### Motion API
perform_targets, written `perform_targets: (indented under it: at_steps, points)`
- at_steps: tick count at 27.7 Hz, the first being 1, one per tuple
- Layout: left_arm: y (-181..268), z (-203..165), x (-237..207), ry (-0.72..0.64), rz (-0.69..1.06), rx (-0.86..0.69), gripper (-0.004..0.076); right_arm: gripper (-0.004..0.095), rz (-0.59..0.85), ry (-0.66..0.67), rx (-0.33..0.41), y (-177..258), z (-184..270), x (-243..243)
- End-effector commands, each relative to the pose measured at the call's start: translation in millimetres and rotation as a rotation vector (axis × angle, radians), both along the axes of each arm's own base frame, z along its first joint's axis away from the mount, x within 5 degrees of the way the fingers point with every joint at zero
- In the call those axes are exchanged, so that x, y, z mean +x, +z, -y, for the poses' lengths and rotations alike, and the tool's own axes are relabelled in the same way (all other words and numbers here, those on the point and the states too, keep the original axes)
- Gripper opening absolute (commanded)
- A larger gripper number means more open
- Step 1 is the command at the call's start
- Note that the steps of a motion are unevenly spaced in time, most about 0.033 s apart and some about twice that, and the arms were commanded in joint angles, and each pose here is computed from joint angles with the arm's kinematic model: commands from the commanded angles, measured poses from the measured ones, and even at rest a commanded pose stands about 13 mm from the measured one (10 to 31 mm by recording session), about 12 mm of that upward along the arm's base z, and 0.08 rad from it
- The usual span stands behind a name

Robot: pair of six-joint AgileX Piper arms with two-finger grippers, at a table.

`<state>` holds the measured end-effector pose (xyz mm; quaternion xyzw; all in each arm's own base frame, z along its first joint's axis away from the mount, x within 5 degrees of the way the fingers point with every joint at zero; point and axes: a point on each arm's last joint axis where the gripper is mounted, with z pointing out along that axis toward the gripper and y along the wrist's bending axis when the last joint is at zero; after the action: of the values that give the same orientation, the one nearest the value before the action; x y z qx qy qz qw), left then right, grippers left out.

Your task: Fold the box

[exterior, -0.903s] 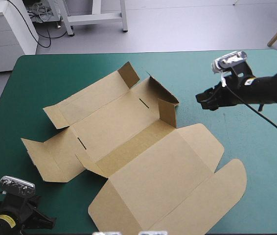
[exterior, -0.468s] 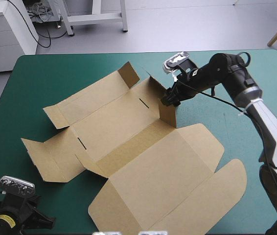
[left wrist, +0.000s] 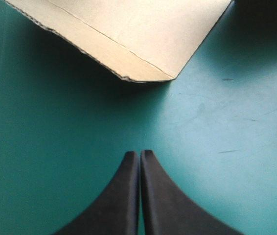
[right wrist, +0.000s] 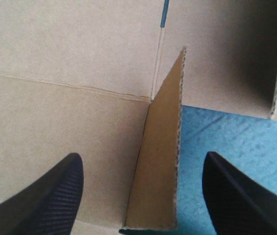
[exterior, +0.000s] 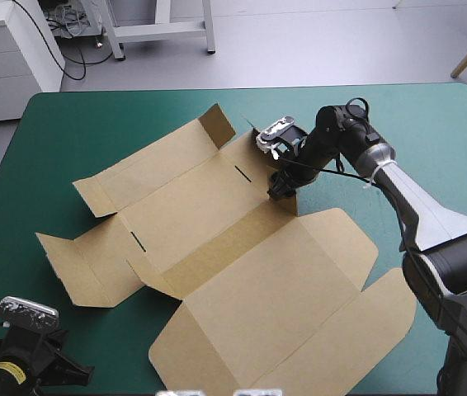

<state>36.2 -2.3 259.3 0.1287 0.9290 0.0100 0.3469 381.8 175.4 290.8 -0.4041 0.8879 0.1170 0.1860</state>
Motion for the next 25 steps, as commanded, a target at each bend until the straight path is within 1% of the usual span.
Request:
perform_targets:
  at_steps: [1, 7, 11, 13, 14, 15, 18, 19, 20, 21, 25]
  points:
    - [12, 1, 4, 0.006, 0.063, -0.015, -0.001, 0.0619, 0.087, -0.007, 0.032, 23, 1, 0]
    - [12, 1, 4, 0.006, 0.063, -0.015, -0.001, 0.0591, 0.057, -0.007, 0.017, 6, -2, 8]
    - [12, 1, 4, 0.006, 0.063, -0.015, -0.001, 0.0588, 0.066, -0.01, 0.02, 4, -3, 11]
    - [12, 1, 4, 0.006, 0.063, -0.015, -0.001, 0.0568, 0.066, -0.01, 0.02, 4, -3, 11]
    - [12, 1, 4, 0.006, 0.063, -0.015, -0.001, 0.0537, 0.066, -0.01, 0.02, 4, -3, 11]
    - [12, 1, 4, 0.006, 0.063, -0.015, -0.001, 0.0485, 0.064, -0.01, 0.019, 4, -3, 11]
    - [12, 1, 4, 0.006, 0.063, -0.015, -0.001, 0.0236, 0.063, 0.004, 0.013, 3, -3, 11]
    - [12, 1, 4, 0.006, 0.063, -0.015, -0.001, 0.0128, 0.06, 0.017, 0.007, 3, -3, 10]
    - [12, 1, 4, 0.006, 0.063, -0.015, -0.001, 0.0045, 0.055, 0.02, 0.005, 2, -3, 10]
    - [12, 1, 4, 0.006, 0.063, -0.015, -0.001, -0.0014, 0.048, 0.022, 0.002, 2, -3, 10]
    - [12, 1, 4, 0.006, 0.063, -0.015, -0.001, -0.0019, 0.042, 0.075, -0.022, 0, -2, 8]
